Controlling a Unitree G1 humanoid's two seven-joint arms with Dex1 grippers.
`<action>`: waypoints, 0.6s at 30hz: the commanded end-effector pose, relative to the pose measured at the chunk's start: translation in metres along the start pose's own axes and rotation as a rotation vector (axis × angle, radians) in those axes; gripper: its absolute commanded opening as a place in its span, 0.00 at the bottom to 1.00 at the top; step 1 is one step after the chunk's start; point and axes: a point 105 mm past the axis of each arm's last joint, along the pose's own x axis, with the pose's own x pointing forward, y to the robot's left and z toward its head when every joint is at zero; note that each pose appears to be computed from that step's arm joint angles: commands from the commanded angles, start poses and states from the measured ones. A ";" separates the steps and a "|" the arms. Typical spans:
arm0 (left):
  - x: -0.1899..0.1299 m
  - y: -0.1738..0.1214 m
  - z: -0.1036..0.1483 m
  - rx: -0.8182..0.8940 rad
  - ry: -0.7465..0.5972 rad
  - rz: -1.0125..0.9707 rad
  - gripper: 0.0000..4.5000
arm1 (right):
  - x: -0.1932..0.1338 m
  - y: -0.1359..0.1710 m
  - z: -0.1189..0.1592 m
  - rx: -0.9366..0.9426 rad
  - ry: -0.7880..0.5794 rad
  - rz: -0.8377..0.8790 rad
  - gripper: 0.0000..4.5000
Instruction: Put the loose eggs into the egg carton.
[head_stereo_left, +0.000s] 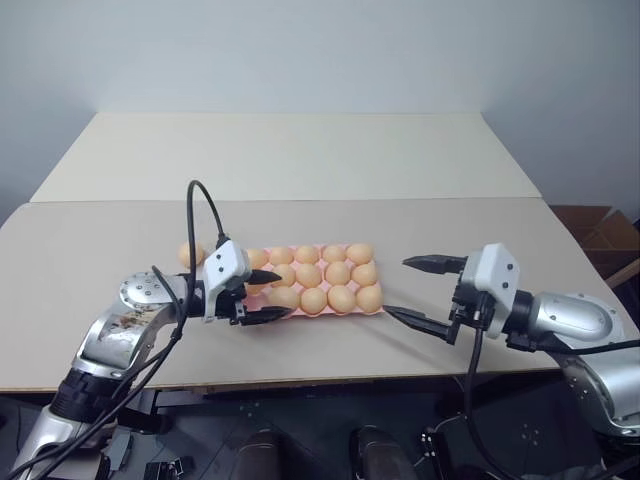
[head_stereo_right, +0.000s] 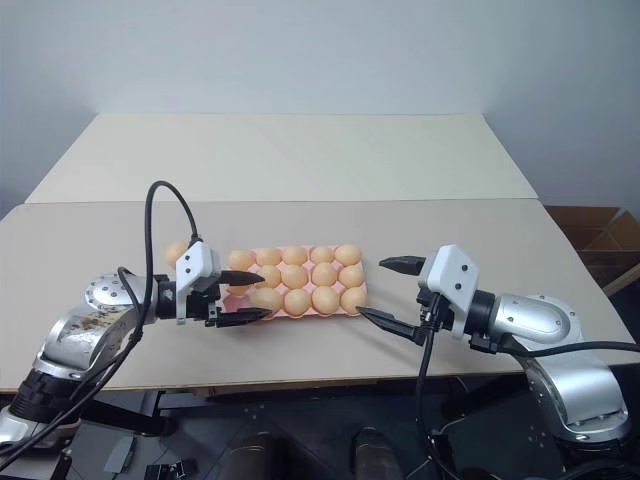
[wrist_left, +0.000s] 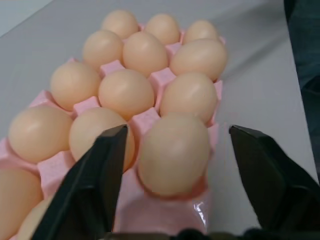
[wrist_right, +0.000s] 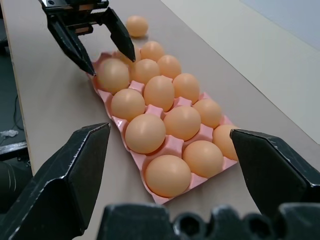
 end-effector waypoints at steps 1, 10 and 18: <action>-0.012 0.004 0.024 0.069 -0.087 0.021 0.99 | -0.001 0.002 0.008 -0.026 -0.021 -0.005 1.00; -0.090 0.020 0.034 0.045 -0.105 0.198 0.99 | -0.002 -0.001 0.009 -0.025 -0.035 0.023 1.00; -0.160 -0.012 0.005 -0.048 -0.062 0.316 0.99 | -0.012 -0.004 0.010 -0.009 -0.047 0.115 1.00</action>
